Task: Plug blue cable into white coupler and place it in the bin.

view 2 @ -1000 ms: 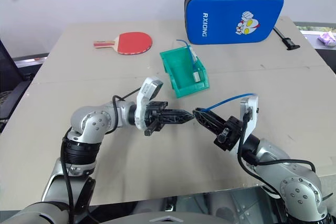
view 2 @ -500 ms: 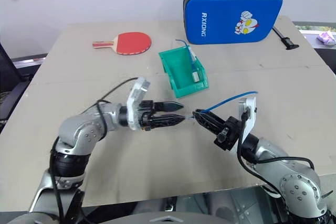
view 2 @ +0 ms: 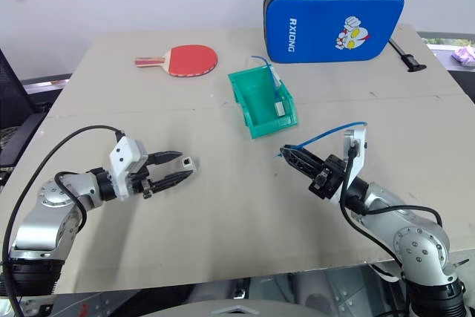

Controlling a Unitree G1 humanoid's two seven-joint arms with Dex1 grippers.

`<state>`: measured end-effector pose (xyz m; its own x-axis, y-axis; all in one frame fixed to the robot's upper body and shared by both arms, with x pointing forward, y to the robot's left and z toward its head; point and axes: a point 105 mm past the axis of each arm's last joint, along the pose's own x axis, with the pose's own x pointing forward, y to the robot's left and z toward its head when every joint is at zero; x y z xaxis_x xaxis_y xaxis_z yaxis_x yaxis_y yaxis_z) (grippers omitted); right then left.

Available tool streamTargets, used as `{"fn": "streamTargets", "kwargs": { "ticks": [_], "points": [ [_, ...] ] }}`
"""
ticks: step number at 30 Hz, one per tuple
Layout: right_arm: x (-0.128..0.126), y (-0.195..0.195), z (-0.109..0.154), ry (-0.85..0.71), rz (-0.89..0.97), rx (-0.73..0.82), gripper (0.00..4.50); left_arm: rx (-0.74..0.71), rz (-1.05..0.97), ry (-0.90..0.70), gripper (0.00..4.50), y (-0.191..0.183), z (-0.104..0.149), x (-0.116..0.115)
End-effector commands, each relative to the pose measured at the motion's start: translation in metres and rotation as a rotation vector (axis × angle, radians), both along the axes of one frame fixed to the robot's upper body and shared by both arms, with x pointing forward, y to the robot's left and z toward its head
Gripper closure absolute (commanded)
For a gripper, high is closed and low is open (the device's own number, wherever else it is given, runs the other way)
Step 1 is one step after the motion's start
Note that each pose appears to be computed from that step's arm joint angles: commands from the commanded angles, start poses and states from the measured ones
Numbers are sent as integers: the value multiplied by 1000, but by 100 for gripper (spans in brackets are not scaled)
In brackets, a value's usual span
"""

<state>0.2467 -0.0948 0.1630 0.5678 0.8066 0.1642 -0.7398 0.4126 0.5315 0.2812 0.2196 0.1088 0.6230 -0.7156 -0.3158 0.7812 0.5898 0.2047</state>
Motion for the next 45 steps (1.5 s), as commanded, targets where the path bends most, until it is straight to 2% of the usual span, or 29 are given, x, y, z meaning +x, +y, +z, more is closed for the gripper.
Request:
{"fn": "streamTargets", "kwargs": {
  "ticks": [1, 9, 12, 15, 16, 24, 27, 30, 37, 45],
  "points": [
    [-2, 2, 8, -40, 14, 4, 450, 24, -16, -30, 150, 1, 2, 6],
    [-8, 2, 6, -49, -9, -19, 450, 36, -39, 10, 150, -4, -13, 22],
    [-9, 1, 5, -53, -17, -29, 450, 45, -76, 20, 240, -8, -17, 21],
    [-10, 2, 5, -65, -20, -46, 450, 36, -105, 30, 378, -11, -19, 20],
    [-10, 2, 6, -74, -20, -56, 450, 26, -114, 34, 396, -13, -19, 20],
    [-3, 10, 14, -253, 30, -239, 450, -43, -330, 67, 392, -67, -3, 15],
    [8, 27, 11, -351, 124, -392, 450, -50, -442, 56, 392, -110, 4, 22],
    [17, 36, 1, -400, 198, -506, 450, -4, -510, 55, 392, -128, 1, 27],
    [38, 44, -21, -467, 313, -695, 450, 141, -615, 54, 392, -136, -25, 37],
    [39, 56, -23, -485, 361, -681, 450, 174, -663, 36, 392, -139, -27, 37]
  ]
}}
